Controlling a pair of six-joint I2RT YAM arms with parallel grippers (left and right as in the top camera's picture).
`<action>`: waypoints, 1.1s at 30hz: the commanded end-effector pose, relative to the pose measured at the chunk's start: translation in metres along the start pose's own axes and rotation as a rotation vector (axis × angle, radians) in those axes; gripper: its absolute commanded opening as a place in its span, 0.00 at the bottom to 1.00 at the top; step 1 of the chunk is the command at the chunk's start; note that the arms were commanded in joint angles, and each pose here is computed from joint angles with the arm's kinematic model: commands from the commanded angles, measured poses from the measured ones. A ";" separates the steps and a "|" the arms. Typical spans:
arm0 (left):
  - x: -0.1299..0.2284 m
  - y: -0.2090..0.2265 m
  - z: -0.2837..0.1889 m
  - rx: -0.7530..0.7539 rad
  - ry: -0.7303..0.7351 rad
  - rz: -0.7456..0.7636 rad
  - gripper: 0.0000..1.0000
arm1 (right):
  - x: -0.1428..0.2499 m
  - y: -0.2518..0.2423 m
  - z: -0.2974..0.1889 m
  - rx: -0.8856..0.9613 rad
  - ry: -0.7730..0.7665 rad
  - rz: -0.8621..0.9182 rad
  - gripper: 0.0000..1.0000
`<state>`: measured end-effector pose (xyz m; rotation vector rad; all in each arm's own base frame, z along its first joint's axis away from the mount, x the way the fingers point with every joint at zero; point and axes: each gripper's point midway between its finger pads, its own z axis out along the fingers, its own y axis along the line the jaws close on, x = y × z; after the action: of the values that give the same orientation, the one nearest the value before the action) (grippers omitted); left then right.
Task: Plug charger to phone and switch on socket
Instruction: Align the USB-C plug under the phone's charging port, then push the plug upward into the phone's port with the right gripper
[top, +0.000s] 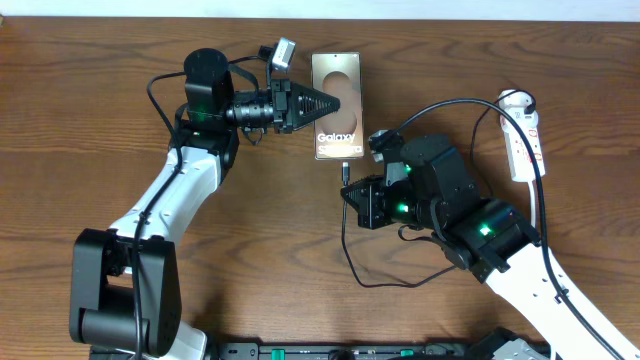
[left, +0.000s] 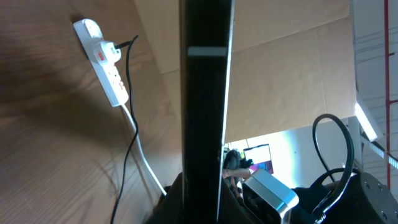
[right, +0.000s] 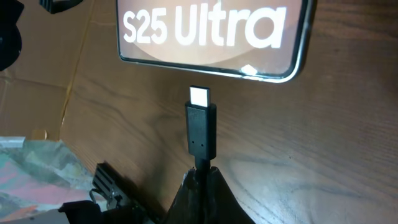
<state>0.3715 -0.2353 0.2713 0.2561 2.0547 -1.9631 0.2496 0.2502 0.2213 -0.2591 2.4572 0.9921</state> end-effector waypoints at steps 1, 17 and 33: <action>-0.004 -0.015 -0.002 0.015 0.002 0.017 0.07 | -0.002 0.004 -0.004 -0.019 -0.010 -0.017 0.01; -0.005 -0.014 -0.002 0.012 -0.003 0.002 0.07 | -0.007 0.007 0.007 -0.046 -0.011 -0.024 0.01; -0.005 -0.014 -0.002 0.012 -0.003 0.003 0.07 | 0.001 0.004 0.007 -0.038 0.023 -0.010 0.01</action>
<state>0.3720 -0.2352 0.2711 0.2067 2.0785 -1.9872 0.2498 0.2571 0.2193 -0.2792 2.4613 1.0307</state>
